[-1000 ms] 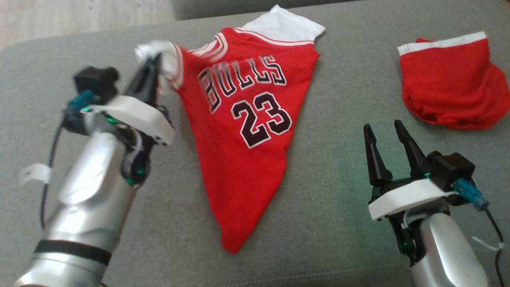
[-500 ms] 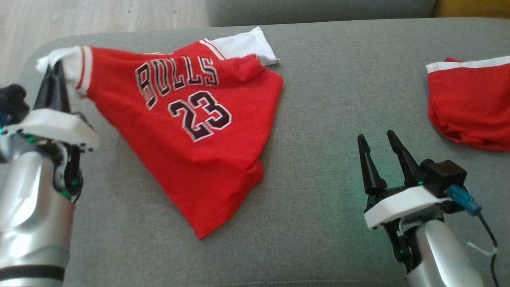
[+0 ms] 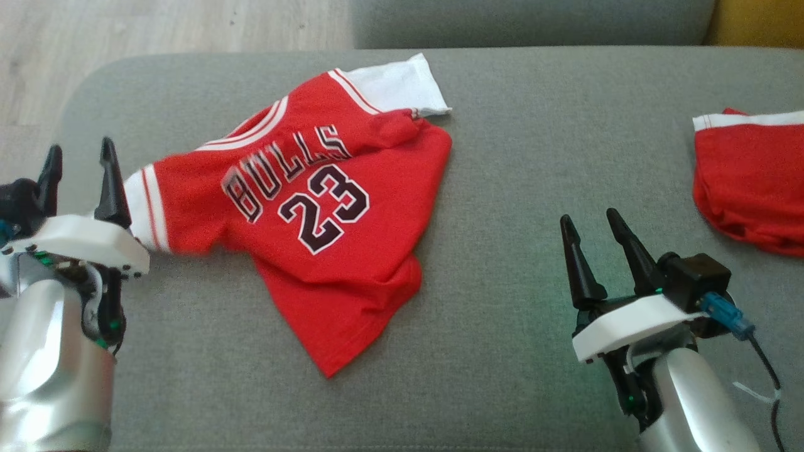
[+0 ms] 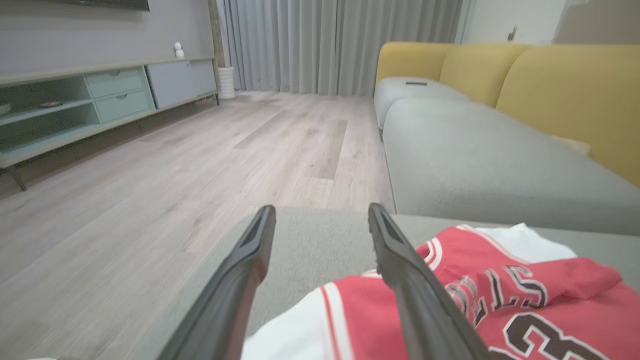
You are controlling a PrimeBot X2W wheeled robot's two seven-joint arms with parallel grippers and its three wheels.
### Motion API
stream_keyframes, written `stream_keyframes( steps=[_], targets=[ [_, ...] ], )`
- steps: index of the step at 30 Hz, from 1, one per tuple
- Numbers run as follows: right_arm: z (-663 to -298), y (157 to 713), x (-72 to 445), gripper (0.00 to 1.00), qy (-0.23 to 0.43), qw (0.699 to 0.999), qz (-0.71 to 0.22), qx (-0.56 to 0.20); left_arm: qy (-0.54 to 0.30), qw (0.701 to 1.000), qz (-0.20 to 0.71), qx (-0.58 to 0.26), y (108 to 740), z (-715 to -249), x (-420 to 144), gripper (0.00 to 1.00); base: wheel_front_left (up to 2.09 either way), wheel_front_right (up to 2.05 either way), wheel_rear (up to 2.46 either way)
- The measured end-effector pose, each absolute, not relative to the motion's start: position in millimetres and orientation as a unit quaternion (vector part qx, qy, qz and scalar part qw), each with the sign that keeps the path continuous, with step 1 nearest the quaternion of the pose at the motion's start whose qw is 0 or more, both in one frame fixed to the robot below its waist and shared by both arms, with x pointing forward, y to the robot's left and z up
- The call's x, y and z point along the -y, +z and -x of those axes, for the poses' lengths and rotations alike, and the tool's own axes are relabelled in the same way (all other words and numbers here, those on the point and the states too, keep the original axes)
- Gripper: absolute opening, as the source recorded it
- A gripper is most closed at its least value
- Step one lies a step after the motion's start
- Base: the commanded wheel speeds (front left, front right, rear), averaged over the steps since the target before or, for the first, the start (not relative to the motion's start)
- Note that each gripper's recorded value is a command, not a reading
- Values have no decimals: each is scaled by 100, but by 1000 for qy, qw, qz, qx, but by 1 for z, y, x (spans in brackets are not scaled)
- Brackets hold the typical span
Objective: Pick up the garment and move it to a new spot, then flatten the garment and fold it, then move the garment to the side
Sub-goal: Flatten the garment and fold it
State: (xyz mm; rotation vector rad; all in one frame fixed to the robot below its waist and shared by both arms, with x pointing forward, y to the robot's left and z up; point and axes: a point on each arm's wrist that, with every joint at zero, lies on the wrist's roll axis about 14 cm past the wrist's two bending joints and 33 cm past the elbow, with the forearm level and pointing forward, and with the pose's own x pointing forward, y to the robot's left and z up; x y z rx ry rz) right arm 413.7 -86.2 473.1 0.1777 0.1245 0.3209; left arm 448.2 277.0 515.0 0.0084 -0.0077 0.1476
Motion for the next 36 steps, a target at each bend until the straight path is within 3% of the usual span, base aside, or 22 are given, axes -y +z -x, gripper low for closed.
stream_keyframes(
  steps=[6, 11, 19, 27, 36],
  targets=[
    [-411, 486, 79, 100, 170, 981, -86, -46, 54, 994, 30, 88, 559, -427, -259, 100, 0, 0, 0],
    [-398, 479, 74, 100, 178, 979, -85, -58, 36, 992, 52, 108, 561, -399, -240, 100, 0, 0, 0],
    [-389, 482, 61, 100, 195, 974, -99, -58, 21, 997, 69, 30, 499, -339, -210, 100, 0, 0, 0],
    [-389, 468, 48, 100, 214, 969, -91, -82, 28, 996, 83, 23, 494, -335, -206, 100, 0, 0, 0],
    [-440, 451, 1, 100, 260, 951, -83, -143, 33, 995, 90, 4, 484, -340, -207, 100, 0, 0, 0]
  ],
)
